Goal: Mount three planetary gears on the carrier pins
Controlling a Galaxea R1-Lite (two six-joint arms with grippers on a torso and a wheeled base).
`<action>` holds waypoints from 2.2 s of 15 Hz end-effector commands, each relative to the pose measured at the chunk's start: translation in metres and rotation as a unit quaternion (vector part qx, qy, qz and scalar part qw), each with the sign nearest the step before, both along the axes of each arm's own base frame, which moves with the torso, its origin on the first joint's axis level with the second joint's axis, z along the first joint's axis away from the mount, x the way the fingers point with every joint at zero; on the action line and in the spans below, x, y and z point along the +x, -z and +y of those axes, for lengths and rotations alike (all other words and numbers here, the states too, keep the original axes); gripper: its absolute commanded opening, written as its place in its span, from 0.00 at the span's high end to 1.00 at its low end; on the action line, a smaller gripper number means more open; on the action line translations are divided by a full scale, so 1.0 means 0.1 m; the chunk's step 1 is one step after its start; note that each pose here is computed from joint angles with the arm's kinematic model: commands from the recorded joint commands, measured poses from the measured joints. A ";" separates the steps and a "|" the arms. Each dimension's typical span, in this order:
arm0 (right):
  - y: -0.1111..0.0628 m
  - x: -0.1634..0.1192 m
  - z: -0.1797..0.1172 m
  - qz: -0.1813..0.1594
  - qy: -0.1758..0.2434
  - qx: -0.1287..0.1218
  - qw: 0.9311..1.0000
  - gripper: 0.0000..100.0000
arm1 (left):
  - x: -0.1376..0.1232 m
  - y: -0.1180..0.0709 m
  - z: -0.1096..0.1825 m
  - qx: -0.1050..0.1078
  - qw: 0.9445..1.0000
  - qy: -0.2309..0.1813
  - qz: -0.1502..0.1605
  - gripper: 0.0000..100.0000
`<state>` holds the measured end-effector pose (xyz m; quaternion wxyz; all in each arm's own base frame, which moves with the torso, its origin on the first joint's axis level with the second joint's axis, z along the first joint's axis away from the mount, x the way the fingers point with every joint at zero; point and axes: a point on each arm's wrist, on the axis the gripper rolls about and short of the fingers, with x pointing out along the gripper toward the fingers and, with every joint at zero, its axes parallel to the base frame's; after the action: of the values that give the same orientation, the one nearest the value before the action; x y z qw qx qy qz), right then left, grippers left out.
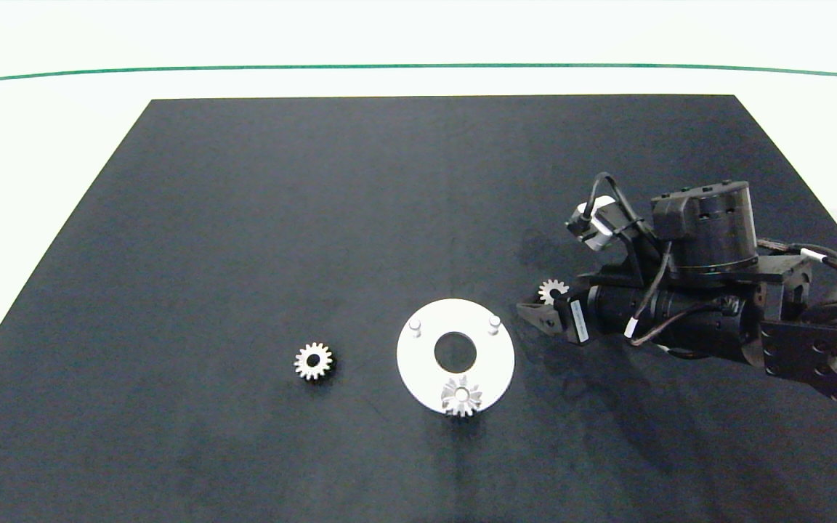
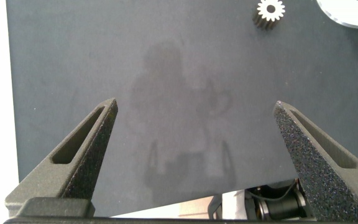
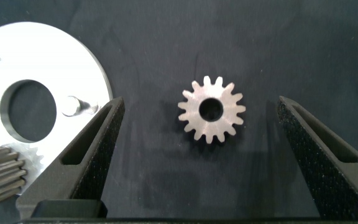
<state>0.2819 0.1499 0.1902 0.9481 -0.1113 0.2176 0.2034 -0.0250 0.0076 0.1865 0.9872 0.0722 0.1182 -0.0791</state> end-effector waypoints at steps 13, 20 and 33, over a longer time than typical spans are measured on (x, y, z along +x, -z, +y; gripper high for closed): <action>0.09 0.12 0.05 0.009 0.001 -0.006 1.000 0.18 | -0.02 -0.05 0.00 -0.002 1.000 0.000 -0.009 0.00; 0.14 0.14 0.06 0.017 -0.001 -0.008 1.000 0.32 | -0.01 -0.05 0.00 -0.002 1.000 0.000 -0.008 0.00; 0.17 0.18 0.07 0.013 0.001 -0.007 1.000 0.57 | -0.01 -0.05 0.00 -0.001 1.000 0.000 -0.006 0.00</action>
<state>0.2989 0.1566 0.1751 0.9453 -0.1135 0.2294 0.2021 -0.0261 0.0079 0.1915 0.9882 0.0706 0.1107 -0.0794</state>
